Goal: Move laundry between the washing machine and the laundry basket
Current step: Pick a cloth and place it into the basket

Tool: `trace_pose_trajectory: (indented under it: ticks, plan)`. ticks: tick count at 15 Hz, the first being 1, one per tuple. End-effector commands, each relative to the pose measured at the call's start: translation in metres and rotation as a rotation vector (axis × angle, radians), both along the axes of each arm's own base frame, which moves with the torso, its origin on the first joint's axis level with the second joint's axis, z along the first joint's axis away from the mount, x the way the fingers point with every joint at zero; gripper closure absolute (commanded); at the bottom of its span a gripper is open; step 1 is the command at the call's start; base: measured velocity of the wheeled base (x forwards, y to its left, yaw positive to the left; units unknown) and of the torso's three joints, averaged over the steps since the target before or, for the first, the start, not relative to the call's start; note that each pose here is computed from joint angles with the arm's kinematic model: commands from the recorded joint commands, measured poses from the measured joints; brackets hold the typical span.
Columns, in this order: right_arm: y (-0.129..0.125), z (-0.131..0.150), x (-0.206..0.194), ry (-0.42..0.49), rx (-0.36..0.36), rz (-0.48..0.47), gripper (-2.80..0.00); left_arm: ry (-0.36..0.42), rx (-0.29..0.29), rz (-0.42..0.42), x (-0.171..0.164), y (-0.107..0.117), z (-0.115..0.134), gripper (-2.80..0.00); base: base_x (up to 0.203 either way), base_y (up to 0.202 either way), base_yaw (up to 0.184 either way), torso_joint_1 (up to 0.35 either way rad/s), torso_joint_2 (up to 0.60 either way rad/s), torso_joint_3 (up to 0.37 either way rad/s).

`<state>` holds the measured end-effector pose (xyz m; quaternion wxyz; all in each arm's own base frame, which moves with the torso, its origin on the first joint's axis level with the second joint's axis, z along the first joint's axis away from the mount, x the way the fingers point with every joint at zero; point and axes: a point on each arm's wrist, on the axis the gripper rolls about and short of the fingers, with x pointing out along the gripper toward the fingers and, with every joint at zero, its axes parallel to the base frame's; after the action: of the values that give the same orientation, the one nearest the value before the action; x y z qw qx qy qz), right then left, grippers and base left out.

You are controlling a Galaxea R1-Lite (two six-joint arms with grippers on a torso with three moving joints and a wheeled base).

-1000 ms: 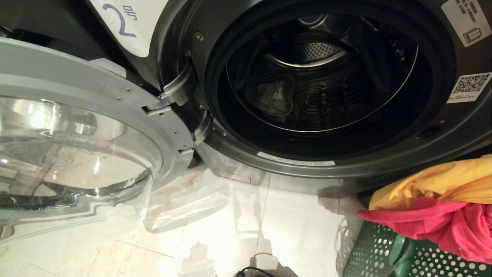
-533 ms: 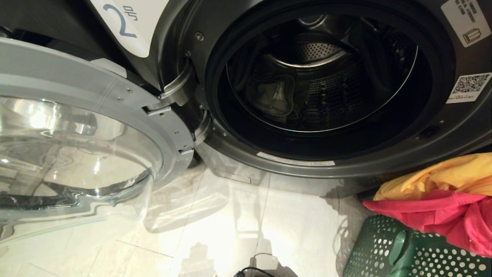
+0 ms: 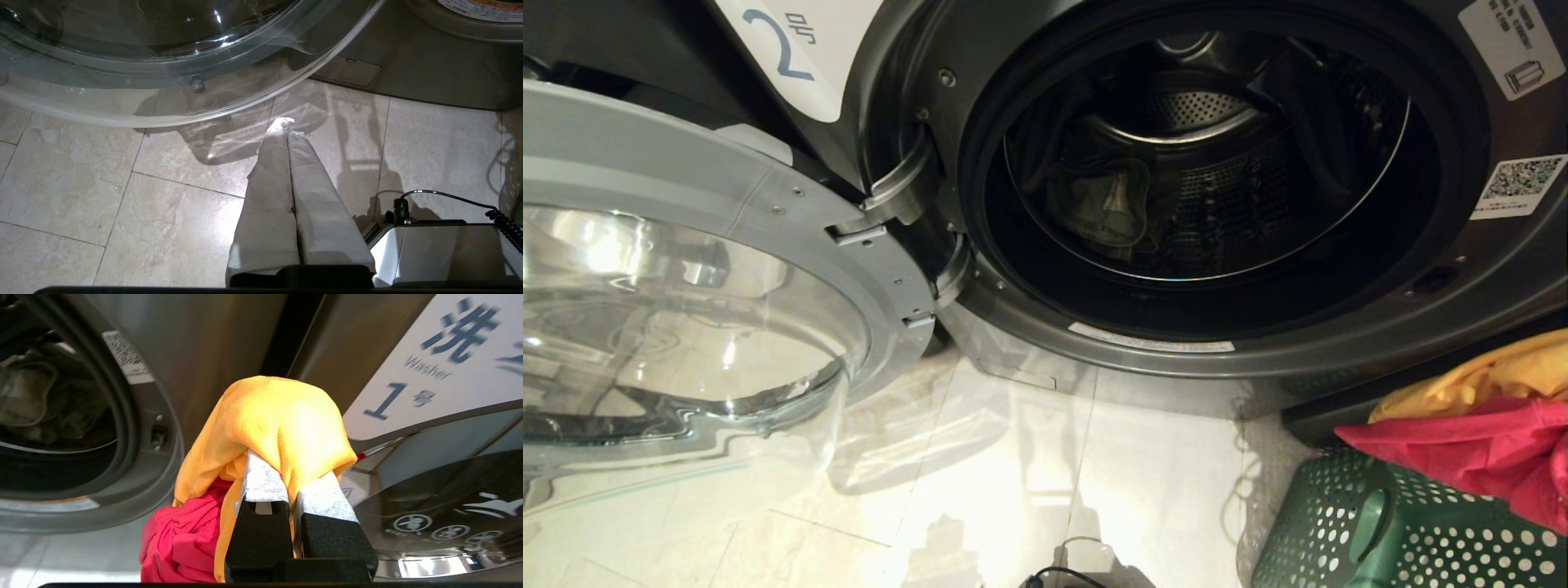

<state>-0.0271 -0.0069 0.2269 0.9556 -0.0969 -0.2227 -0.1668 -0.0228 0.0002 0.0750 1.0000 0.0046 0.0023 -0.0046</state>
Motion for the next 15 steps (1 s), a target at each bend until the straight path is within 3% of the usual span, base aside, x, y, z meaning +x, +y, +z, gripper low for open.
trace_pose_trajectory:
  ticks: [1, 9, 15]
  plan:
    - [0.001, 0.006, -0.003, -0.021, -0.004, -0.028, 0.0, 0.001, 0.0, 0.0, 0.0, 0.0, 0.0, 0.0, 0.0, 0.0, 0.0, 0.0, 0.0, 0.0]
    - [0.004, 0.017, -0.017, -0.099, -0.011, -0.115, 0.0, 0.001, 0.0, 0.0, 0.0, 0.0, 0.0, 0.0, 0.0, 0.0, 0.0, 0.0, 0.0, 0.0]
    - [0.008, 0.031, -0.008, -0.047, 0.0, -0.249, 0.0, 0.001, 0.0, 0.0, 0.0, 0.0, 0.0, 0.0, 0.0, 0.0, 0.0, 0.0, 0.0, 0.0]
